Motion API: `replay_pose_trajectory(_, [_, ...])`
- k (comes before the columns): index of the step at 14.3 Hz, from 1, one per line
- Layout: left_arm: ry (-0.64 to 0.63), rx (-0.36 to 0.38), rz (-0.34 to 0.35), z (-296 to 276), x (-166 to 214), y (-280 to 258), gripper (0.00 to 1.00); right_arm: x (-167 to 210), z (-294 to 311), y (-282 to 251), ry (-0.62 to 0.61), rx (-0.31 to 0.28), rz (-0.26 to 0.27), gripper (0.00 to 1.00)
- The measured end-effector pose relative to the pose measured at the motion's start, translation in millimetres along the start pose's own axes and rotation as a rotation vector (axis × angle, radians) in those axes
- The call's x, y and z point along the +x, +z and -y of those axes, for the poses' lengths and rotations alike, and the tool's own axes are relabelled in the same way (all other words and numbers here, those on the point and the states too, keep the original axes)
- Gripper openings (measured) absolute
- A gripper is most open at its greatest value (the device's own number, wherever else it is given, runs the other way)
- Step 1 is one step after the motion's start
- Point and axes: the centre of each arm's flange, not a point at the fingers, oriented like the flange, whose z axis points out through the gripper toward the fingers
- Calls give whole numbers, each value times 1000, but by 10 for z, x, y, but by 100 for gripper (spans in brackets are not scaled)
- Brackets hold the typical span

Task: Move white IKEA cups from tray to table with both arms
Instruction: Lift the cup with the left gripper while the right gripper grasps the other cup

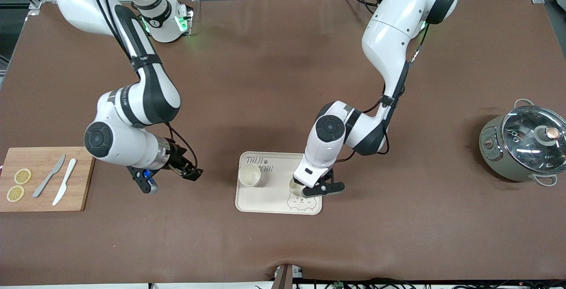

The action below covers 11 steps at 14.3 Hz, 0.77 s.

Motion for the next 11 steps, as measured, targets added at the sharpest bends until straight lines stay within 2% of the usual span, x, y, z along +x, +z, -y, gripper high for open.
replay_pose_trajectory(4, [-10, -4, -4, -21, 27, -76, 4, -187, 226, 149, 29, 28, -19, 100])
replay_pose_trajectory(8, [-15, 39, 38, -10, 90, -406, 4, -367, 423, 457, 53, 88, -56, 100])
replay_pose_trajectory(11, [20, 96, 96, 36, 107, -722, 4, -454, 472, 618, 52, 84, -57, 100])
